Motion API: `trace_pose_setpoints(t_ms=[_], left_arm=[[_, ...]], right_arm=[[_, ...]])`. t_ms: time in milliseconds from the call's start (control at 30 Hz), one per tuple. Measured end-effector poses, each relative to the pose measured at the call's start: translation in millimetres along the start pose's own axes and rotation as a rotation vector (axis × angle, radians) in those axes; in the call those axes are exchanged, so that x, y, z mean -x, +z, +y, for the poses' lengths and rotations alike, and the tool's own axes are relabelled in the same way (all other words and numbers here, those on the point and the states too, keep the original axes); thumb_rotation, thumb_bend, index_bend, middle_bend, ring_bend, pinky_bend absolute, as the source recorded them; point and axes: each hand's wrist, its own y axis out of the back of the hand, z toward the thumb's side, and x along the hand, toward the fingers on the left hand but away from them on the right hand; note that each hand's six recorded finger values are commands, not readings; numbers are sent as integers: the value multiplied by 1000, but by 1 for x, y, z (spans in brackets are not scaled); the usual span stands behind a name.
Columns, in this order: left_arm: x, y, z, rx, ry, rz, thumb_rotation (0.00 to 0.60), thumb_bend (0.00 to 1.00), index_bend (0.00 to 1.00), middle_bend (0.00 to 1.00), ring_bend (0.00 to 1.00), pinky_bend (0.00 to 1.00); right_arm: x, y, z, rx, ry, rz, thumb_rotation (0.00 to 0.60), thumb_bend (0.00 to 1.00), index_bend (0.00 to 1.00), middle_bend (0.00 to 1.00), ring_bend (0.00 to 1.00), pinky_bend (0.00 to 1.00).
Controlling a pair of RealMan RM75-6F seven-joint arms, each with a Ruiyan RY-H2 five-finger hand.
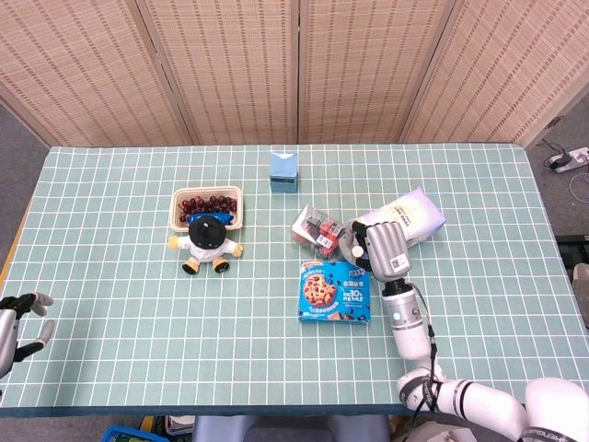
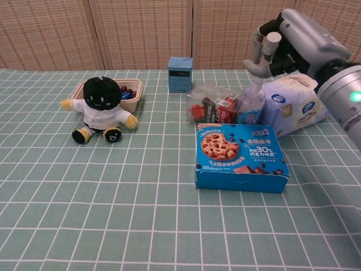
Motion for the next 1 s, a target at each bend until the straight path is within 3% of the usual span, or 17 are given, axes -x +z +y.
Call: trace_pose_setpoints(t_ms=[567,867,1000], left_arm=[[0,1,-1,-8,1,0,600,344,515,519,442,515],[2,3,2,-2,12,-10,600,345,515,519,442,515],[2,3,4,2,16,-10,600,344,515,519,442,515]], right_arm=[[-19,51,53,187,-28,114,600,645,808,1000,1000,1000],[-32,58,59,435,-17,126,600,655,813,1000,1000,1000],[-33,55,52,539,46,97,600,655,812,1000,1000,1000]])
